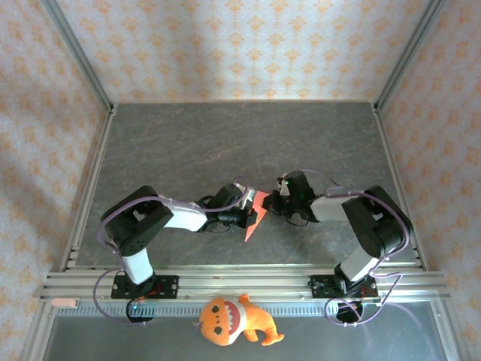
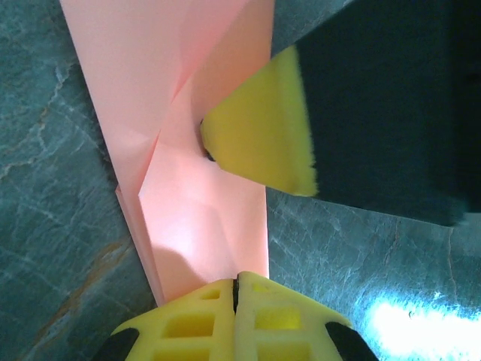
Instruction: Fold a paper plane with a square sheet of paper (pick it up from the middle)
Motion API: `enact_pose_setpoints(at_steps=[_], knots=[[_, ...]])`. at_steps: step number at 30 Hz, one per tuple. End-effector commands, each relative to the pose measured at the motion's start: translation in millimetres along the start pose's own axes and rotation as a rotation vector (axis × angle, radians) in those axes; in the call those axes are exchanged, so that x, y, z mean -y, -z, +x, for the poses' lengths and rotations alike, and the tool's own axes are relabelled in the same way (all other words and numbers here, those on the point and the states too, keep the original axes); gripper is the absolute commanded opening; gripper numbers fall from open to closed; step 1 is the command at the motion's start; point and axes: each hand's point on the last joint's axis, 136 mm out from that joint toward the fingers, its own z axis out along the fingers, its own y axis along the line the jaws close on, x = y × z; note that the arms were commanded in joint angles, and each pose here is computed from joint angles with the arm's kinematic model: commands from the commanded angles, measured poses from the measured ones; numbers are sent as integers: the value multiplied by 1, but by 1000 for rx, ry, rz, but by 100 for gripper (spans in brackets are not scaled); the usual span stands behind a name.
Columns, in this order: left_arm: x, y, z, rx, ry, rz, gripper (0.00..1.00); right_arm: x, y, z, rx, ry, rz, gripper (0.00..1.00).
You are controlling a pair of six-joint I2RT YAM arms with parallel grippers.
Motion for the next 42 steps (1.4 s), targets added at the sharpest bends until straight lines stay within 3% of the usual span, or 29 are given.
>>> enact_pose_setpoints(at_steps=[1,16,30,37,42], knots=[[-64,-2,79,-245,49,-220,0,27,-1,-6,23,-27,76,0],[-88,2,103,-308,44,-303,0,37,14,-63,131,-88,36,0],[-87,4,103,-309,36,-307,0,59,26,-90,190,-139,58,0],[-84,5,99,-301,32,-297,0,50,35,-99,204,-112,58,0],[-72,6,84,-255,49,-266,0,17,63,-106,265,-63,-6,0]])
